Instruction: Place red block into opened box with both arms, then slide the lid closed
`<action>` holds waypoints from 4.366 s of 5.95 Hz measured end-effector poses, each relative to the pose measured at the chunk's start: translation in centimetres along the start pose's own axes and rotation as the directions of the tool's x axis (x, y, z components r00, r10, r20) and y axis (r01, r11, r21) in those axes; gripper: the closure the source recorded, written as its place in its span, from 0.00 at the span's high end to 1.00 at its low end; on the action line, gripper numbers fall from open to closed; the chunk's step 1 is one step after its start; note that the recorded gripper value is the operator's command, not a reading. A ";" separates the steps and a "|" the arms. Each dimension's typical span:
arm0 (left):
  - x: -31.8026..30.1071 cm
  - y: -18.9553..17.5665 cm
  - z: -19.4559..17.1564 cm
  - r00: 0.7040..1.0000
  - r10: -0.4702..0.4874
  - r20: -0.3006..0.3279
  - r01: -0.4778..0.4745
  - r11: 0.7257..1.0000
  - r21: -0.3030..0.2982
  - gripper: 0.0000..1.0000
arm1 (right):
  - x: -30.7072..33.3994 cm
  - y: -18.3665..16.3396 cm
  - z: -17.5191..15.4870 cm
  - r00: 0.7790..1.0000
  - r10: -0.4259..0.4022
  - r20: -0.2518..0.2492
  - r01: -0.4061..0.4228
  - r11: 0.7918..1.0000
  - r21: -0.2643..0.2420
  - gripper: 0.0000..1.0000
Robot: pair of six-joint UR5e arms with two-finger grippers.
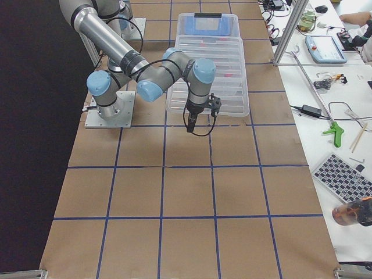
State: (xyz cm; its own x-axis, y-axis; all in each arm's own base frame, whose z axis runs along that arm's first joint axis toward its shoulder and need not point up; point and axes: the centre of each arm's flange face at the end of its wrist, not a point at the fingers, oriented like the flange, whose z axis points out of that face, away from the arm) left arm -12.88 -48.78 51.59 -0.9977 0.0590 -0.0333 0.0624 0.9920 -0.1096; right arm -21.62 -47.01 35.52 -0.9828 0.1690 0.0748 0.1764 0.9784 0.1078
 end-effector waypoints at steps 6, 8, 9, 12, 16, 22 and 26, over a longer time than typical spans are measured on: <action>-0.1 -0.1 0.2 1.000 0.000 -0.001 0.000 1.000 -0.001 0.98 | -2.9 -0.4 -0.4 0.998 -0.050 0.028 0.050 0.999 0.014 1.00; -0.1 -0.1 0.1 1.000 0.000 -0.001 0.000 1.000 -0.001 0.98 | -4.2 -0.6 -0.4 0.997 -0.073 0.040 0.073 0.997 0.015 1.00; -0.1 -0.1 0.1 1.000 0.000 -0.002 0.000 1.000 -0.001 0.98 | -4.8 -0.6 -0.3 0.995 -0.084 0.045 0.084 0.996 0.011 1.00; -0.4 -0.2 0.2 1.000 -0.006 -0.001 0.006 1.000 -0.002 0.98 | -7.6 -0.8 -0.3 0.991 -0.110 0.073 0.110 0.994 0.010 1.00; -1.5 -0.3 0.5 1.000 -0.028 0.001 0.028 1.000 -0.008 0.98 | -9.8 -0.5 -0.1 0.987 -0.116 0.110 0.116 0.993 0.010 1.00; -0.9 0.1 0.7 1.000 -0.023 -0.001 0.023 1.000 -0.008 0.98 | -14.3 0.0 0.1 0.980 -0.135 0.145 0.134 0.991 0.013 1.00; -0.9 0.0 0.8 1.000 -0.019 -0.001 0.019 1.000 -0.003 0.98 | -16.9 0.6 0.2 0.973 -0.145 0.180 0.148 0.989 -0.006 1.00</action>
State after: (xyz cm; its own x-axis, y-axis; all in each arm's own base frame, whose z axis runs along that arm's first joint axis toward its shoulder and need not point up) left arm -11.97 -48.92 50.87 -0.9987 0.0405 -0.0306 0.0435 0.9933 -0.1074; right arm -4.90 -49.24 34.08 -0.9917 0.0444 -0.1209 0.0294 0.9919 0.1233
